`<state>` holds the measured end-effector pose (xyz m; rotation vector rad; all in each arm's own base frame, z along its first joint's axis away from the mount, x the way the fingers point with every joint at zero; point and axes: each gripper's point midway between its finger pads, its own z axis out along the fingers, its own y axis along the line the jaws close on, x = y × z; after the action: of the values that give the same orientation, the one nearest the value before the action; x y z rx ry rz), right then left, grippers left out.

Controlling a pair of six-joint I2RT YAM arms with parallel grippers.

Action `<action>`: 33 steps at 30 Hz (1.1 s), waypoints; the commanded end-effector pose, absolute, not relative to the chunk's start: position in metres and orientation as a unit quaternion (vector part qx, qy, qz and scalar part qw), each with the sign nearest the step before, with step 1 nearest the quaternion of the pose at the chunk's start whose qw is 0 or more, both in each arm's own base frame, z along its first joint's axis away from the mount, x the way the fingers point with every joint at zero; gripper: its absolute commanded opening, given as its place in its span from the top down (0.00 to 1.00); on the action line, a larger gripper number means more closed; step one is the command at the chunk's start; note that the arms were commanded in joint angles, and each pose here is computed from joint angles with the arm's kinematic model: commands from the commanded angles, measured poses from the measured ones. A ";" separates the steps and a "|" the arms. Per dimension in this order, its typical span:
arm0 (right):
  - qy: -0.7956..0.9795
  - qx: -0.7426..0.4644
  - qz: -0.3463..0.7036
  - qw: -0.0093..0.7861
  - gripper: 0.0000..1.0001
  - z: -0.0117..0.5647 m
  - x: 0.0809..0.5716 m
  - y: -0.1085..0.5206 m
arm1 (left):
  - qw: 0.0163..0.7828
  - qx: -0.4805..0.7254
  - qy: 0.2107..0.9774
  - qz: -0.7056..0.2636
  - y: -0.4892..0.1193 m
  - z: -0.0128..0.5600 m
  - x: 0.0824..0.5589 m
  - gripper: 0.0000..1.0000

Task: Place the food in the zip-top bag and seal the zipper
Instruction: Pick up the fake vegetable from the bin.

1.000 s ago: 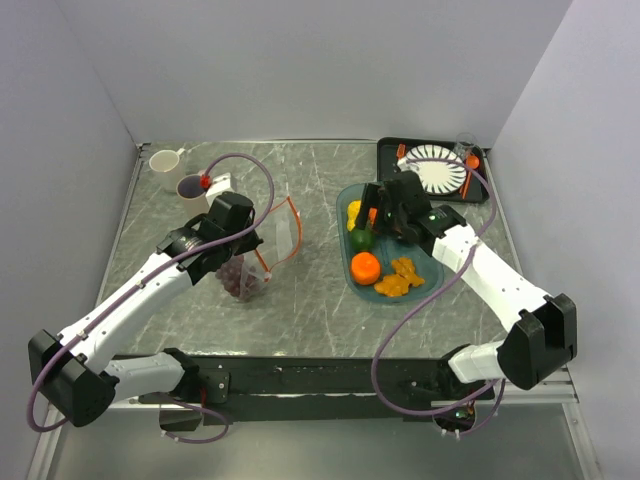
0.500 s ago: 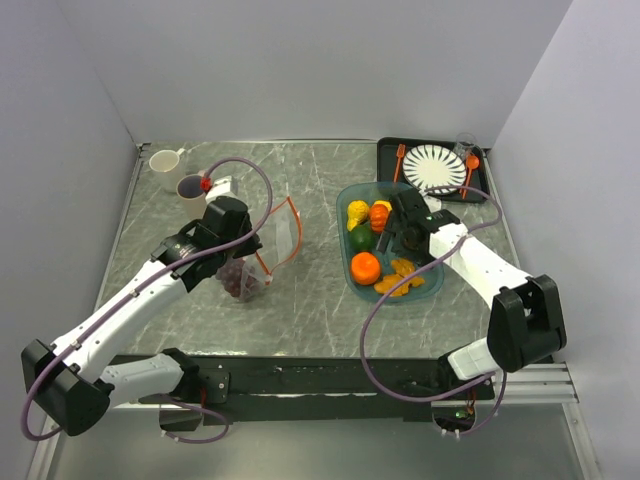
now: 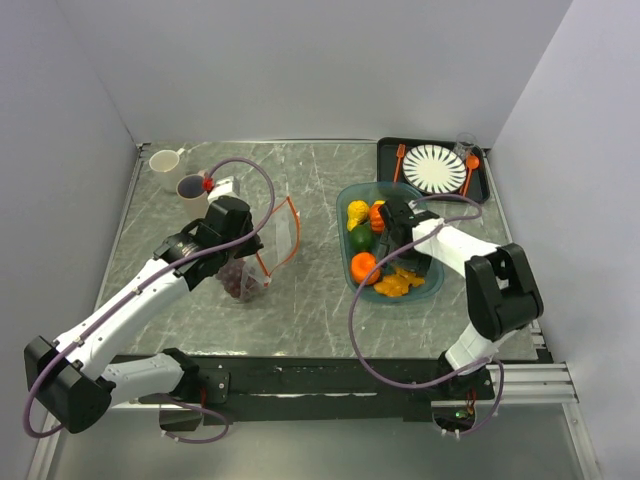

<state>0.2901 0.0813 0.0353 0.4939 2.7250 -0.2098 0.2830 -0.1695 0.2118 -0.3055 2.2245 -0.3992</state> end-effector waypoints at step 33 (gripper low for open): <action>0.947 0.150 -0.013 0.282 1.00 0.091 0.327 0.093 | 0.431 -0.123 0.877 -0.172 -0.172 0.225 0.288 0.99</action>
<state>0.3121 0.0851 0.0567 0.4066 2.6459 -0.1408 0.2830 -0.1696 0.2115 -0.3069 2.2256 -0.3996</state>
